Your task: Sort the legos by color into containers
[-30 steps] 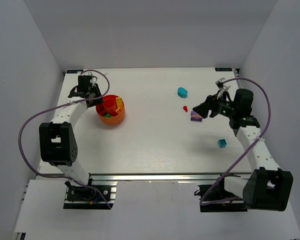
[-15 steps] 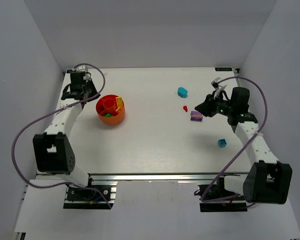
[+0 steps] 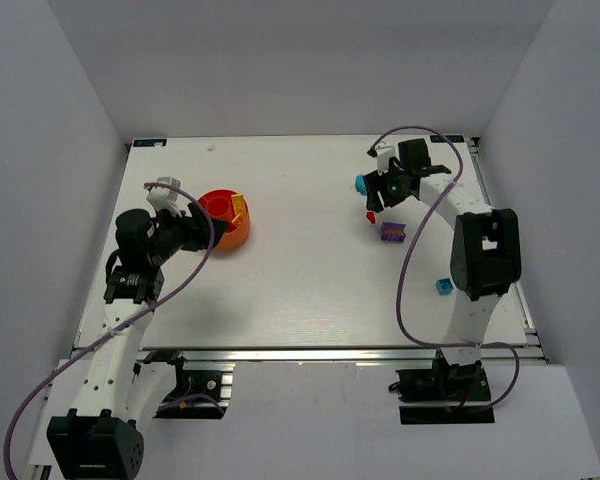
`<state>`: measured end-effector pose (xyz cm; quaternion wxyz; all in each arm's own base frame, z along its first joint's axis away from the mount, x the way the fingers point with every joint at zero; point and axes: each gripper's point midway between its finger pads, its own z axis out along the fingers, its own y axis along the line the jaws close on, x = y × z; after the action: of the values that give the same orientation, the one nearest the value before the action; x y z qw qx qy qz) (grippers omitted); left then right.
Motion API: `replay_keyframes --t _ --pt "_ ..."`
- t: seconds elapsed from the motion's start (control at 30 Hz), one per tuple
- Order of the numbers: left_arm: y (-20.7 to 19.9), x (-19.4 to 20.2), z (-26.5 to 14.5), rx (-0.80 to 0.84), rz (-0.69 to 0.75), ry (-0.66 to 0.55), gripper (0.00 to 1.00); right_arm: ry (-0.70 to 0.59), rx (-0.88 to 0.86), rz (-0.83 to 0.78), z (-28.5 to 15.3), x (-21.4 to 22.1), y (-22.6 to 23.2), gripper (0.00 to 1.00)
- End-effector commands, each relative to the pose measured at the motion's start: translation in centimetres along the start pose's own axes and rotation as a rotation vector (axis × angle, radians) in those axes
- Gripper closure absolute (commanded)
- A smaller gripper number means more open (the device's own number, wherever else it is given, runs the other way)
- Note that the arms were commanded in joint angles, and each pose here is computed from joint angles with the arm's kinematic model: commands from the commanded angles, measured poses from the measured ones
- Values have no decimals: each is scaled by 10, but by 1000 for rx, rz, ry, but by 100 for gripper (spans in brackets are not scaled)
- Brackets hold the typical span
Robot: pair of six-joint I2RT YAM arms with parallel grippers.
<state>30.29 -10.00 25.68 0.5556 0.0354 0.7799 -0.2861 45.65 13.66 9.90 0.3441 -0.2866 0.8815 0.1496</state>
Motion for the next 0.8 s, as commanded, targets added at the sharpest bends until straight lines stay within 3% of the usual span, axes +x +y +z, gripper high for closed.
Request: replay_keyframes --t 0.0,0.27,0.53,0.77 --pt "-2 17 -11 20 81 -4 21 98 90 -35 13 4 -16 35" --pt "-5 4 -30 -14 119 -91 20 165 78 -46 40 20 -11 47" --pt "-9 6 -30 0 116 -85 20 210 56 -44 51 38 -5 52" --pt "-19 18 -19 94 52 -41 18 215 35 -47 55 47 -2 65"
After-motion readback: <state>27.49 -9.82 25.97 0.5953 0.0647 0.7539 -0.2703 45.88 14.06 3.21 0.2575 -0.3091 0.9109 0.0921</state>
